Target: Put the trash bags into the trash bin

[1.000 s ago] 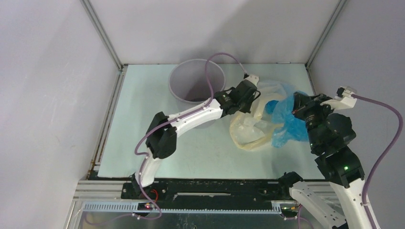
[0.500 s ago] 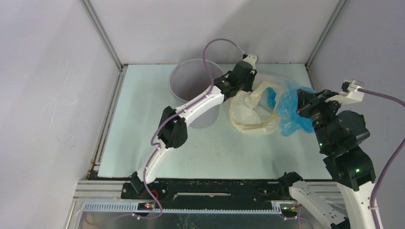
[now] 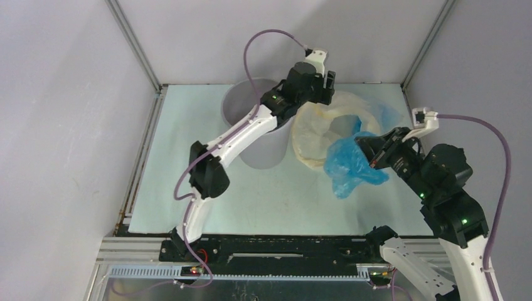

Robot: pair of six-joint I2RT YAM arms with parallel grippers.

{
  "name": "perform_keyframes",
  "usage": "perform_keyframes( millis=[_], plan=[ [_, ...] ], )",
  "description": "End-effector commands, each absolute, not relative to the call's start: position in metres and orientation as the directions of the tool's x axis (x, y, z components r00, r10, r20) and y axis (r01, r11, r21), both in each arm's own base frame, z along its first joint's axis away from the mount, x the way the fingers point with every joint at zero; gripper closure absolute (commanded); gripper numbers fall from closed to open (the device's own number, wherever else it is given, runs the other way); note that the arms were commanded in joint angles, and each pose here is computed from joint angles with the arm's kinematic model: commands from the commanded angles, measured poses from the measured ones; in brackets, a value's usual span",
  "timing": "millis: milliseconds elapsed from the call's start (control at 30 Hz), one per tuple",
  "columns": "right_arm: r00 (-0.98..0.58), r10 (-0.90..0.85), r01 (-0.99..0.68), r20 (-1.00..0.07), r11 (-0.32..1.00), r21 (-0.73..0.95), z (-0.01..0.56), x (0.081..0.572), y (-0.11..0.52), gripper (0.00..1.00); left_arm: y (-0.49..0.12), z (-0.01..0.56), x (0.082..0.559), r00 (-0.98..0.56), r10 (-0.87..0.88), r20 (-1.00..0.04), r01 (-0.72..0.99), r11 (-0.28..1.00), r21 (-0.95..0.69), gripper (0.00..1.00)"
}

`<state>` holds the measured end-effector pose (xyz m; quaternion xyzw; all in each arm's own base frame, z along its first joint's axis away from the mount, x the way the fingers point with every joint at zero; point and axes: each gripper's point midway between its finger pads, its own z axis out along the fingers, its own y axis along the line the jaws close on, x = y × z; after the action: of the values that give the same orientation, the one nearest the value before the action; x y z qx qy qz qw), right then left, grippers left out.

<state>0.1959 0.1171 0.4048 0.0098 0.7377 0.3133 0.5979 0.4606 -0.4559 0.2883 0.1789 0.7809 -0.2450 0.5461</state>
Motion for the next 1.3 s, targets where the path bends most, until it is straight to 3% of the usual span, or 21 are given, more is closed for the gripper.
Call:
perform_keyframes(
  millis=[0, 167, 200, 267, 300, 367, 600, 767, 867, 967, 1100, 1267],
  plan=[
    [-0.418, 0.365, -0.416, -0.832, 0.737, 0.532, 0.376, 0.186, 0.143, 1.00, -0.420, 0.397, 0.421, -0.222, -0.097, -0.970, 0.584, 0.784, -0.211, 0.19],
    [-0.515, 0.338, -0.401, -0.787, 0.716, 0.571, 0.333, 0.193, 0.160, 0.98, -0.390, 0.421, 0.379, -0.233, -0.074, -0.970, 0.597, 0.776, -0.202, 0.09],
    [-0.531, 0.329, -0.402, -0.781, 0.713, 0.574, 0.327, 0.194, 0.164, 0.89, -0.386, 0.423, 0.368, -0.238, -0.061, -0.969, 0.599, 0.776, -0.196, 0.06],
    [-0.557, 0.313, -0.395, -0.769, 0.715, 0.577, 0.313, 0.195, 0.167, 0.45, -0.374, 0.422, 0.347, -0.246, -0.021, -0.969, 0.597, 0.784, -0.169, 0.01],
    [-0.560, 0.311, -0.385, -0.768, 0.723, 0.574, 0.307, 0.196, 0.166, 0.31, -0.367, 0.419, 0.337, -0.245, 0.012, -0.969, 0.593, 0.793, -0.140, 0.00],
    [-0.553, 0.314, -0.361, -0.772, 0.745, 0.561, 0.299, 0.198, 0.161, 0.20, -0.355, 0.411, 0.318, -0.241, 0.095, -0.966, 0.589, 0.805, -0.068, 0.00],
    [-0.537, 0.315, -0.289, -0.783, 0.803, 0.521, 0.284, 0.194, 0.141, 0.17, -0.307, 0.360, 0.293, -0.330, 0.315, -0.890, 0.519, 0.848, 0.108, 0.02],
    [-0.515, 0.315, -0.246, -0.797, 0.837, 0.489, 0.280, 0.189, 0.125, 0.14, -0.303, 0.325, 0.294, -0.388, 0.396, -0.833, 0.512, 0.843, 0.162, 0.02],
    [-0.514, 0.312, -0.240, -0.799, 0.842, 0.483, 0.277, 0.186, 0.122, 0.13, -0.304, 0.308, 0.300, -0.421, 0.438, -0.794, 0.498, 0.844, 0.202, 0.07],
    [-0.519, 0.309, -0.239, -0.797, 0.843, 0.483, 0.273, 0.185, 0.122, 0.13, -0.302, 0.295, 0.309, -0.450, 0.475, -0.756, 0.463, 0.848, 0.257, 0.21],
    [-0.524, 0.307, -0.228, -0.795, 0.848, 0.478, 0.268, 0.186, 0.121, 0.13, -0.301, 0.286, 0.317, -0.471, 0.503, -0.725, 0.451, 0.843, 0.292, 0.50],
    [-0.548, 0.301, -0.226, -0.780, 0.845, 0.485, 0.258, 0.190, 0.126, 0.13, -0.285, 0.278, 0.325, -0.518, 0.478, -0.709, 0.412, 0.866, 0.283, 0.80]
  ],
)
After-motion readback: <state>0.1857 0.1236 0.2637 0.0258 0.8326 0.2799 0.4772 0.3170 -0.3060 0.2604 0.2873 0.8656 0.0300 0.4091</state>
